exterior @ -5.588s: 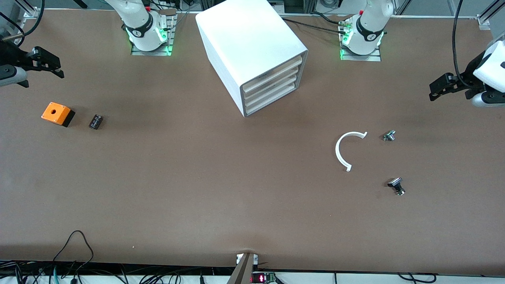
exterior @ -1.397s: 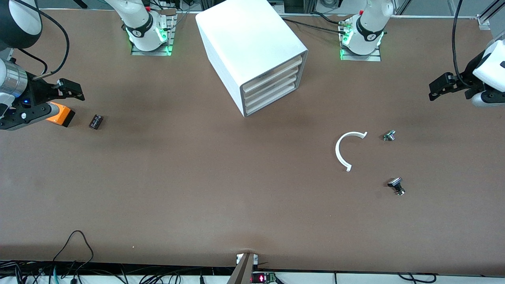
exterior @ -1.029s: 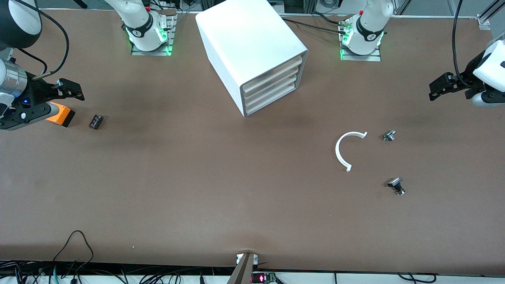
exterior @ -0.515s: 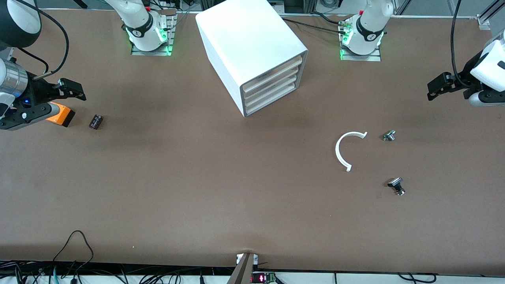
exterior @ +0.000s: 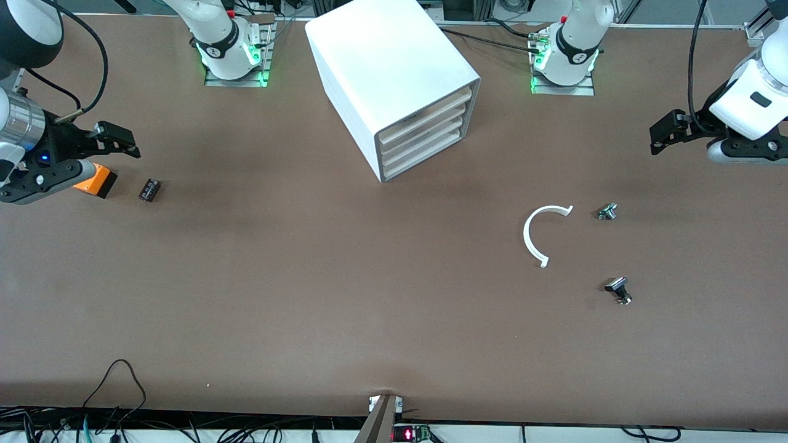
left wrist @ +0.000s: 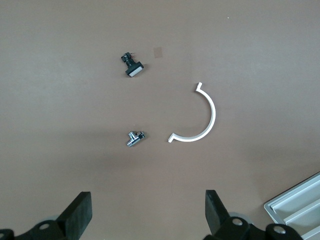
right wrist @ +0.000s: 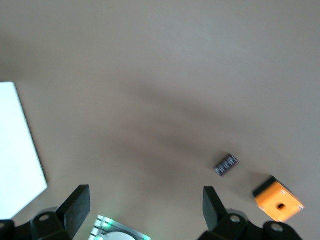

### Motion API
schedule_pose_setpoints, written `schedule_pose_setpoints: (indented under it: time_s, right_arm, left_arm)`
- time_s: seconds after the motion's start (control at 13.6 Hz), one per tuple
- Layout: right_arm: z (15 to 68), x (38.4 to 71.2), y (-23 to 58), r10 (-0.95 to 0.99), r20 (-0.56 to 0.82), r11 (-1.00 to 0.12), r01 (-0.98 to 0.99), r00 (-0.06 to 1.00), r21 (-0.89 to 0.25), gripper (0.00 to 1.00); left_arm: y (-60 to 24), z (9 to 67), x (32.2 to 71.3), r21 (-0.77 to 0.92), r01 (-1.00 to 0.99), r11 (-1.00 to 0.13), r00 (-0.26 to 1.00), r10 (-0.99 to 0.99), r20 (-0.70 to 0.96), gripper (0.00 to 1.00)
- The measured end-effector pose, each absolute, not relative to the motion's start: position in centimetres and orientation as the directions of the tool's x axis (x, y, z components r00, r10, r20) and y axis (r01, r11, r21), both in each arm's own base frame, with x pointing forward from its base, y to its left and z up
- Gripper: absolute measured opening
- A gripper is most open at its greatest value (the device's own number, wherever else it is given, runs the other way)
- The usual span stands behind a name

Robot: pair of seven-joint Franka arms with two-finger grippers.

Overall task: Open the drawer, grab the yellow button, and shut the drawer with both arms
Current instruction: 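Move the left gripper and the right gripper toward the white cabinet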

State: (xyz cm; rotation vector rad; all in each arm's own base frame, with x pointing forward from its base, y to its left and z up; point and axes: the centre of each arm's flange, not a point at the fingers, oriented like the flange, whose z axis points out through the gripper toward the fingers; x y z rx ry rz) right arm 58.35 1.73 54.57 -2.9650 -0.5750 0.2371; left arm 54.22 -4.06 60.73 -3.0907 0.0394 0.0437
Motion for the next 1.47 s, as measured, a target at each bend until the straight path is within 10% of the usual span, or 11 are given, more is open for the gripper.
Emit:
schedule_pose_setpoints:
  time_s: [1.47]
  right_arm:
    - [50.7, 61.8, 15.5, 0.560, -0.027, -0.824, 0.553, 0.828, -0.122, 1.00]
  left_arm:
    - [-17.6, 45.5, 50.4, 0.265, -0.150, -0.953, 0.909, -0.238, -0.343, 1.00]
